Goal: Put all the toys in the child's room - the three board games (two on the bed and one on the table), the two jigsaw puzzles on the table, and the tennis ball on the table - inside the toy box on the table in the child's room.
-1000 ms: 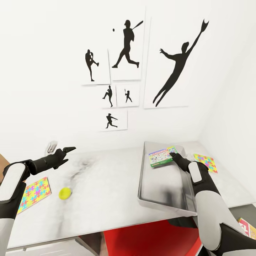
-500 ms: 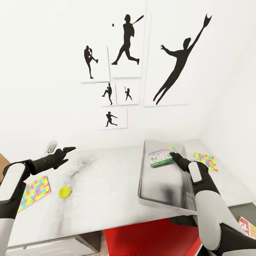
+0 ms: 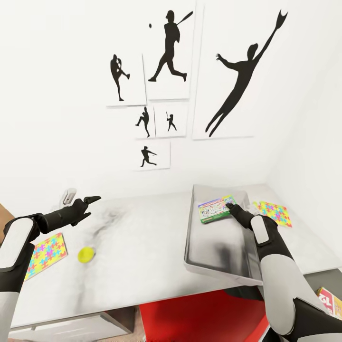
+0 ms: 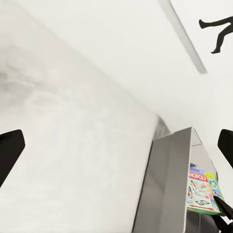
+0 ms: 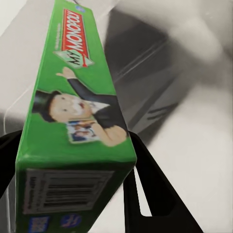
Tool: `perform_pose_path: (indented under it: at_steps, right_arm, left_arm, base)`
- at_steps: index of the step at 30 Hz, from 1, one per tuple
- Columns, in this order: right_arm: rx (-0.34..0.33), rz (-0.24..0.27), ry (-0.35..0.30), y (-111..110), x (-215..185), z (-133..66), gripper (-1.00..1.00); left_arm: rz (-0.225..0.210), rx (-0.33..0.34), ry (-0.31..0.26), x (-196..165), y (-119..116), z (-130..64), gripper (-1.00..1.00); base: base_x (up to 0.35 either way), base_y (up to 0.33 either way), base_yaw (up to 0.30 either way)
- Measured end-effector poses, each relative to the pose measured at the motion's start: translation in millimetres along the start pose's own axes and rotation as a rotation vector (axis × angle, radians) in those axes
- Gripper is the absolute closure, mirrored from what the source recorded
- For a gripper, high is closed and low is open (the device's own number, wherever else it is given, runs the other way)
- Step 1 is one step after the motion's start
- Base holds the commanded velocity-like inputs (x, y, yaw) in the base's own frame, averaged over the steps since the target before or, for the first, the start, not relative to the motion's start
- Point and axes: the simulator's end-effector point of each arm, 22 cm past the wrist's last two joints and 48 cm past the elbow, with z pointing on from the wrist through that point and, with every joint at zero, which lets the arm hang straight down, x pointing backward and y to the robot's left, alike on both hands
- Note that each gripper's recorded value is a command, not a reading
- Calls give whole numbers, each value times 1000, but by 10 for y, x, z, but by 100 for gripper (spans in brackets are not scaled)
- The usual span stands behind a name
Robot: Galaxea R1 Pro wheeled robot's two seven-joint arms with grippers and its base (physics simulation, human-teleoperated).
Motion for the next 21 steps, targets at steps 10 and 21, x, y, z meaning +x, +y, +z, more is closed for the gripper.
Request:
perform_pose_path:
  at_steps: [10,21]
  right_arm:
    - [-7,-27,-67,67,-117,15,100]
    - [-22,-69,-101,196,-137,25,100]
  left_arm:
    - [-2,-2,0,-1,14,4,-100]
    - [-2,-2,1,3,14,7,-100]
  base:
    - [0,0,0]
    - [0,0,0]
